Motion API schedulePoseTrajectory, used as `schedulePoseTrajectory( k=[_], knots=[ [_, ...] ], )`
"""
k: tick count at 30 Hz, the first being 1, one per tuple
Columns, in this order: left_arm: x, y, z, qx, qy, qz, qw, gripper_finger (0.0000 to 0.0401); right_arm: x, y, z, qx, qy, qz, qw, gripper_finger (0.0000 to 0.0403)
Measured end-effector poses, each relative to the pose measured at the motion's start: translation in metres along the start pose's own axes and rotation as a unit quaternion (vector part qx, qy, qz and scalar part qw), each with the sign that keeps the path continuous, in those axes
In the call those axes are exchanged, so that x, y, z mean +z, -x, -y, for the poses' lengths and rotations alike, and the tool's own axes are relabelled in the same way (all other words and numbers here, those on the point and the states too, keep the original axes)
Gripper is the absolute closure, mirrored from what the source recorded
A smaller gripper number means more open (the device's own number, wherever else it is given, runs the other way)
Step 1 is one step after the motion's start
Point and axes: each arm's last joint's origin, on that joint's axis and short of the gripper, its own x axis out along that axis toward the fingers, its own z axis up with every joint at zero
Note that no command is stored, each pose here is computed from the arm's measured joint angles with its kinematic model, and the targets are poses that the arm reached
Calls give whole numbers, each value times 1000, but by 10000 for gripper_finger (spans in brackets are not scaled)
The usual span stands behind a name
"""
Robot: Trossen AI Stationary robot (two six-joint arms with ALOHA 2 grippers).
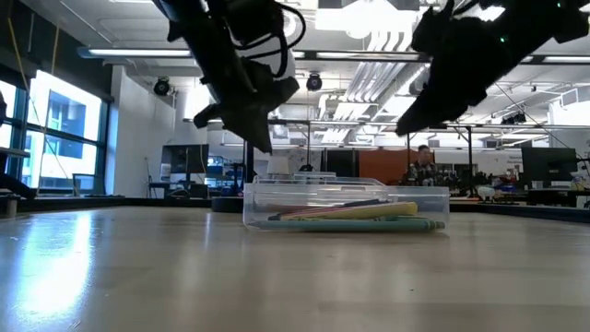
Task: Pick & place school supplies into a supply box
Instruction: Close the transparent supply box
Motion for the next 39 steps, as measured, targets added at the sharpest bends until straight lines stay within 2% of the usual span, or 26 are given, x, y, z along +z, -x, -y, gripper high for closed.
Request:
schedulePoseTrajectory(
  k=[2,4,8,11,14,18,22,25,29,32,36,39],
  knots=[
    [2,-5,-3,5,5,-1,1000,372,-6,-8,-6,3,-1,-14,1000,279],
    [4,-11,-6,20,9,3,1000,388,-13,-17,-13,6,0,-28,1000,301],
    [11,-22,-14,31,26,14,999,370,-21,-33,-28,26,5,-23,999,363],
    [19,-28,-22,29,43,13,999,378,-26,-40,-37,39,12,-16,999,396],
    [26,-33,-32,28,58,4,998,391,-29,-43,-43,52,2,-16,999,388],
    [34,-40,-42,7,80,-10,997,374,-37,-45,-52,72,-2,-27,997,400],
    [26,-59,-44,26,76,-25,996,378,-43,-45,-64,97,16,-27,995,398],
    [23,-72,-42,25,78,-22,996,391,-47,-45,-70,108,22,-23,994,401],
    [20,-84,-36,0,87,-14,996,378,-50,-44,-74,111,26,-25,993,402],
    [22,-88,-32,-27,97,-9,995,371,-49,-44,-74,115,24,-23,993,402],
    [17,-91,-29,-42,94,-28,994,390,-49,-43,-75,117,22,-22,993,402],
    [15,-90,-26,-52,90,-36,994,390,-50,-43,-75,124,23,-27,992,402]
  ],
)
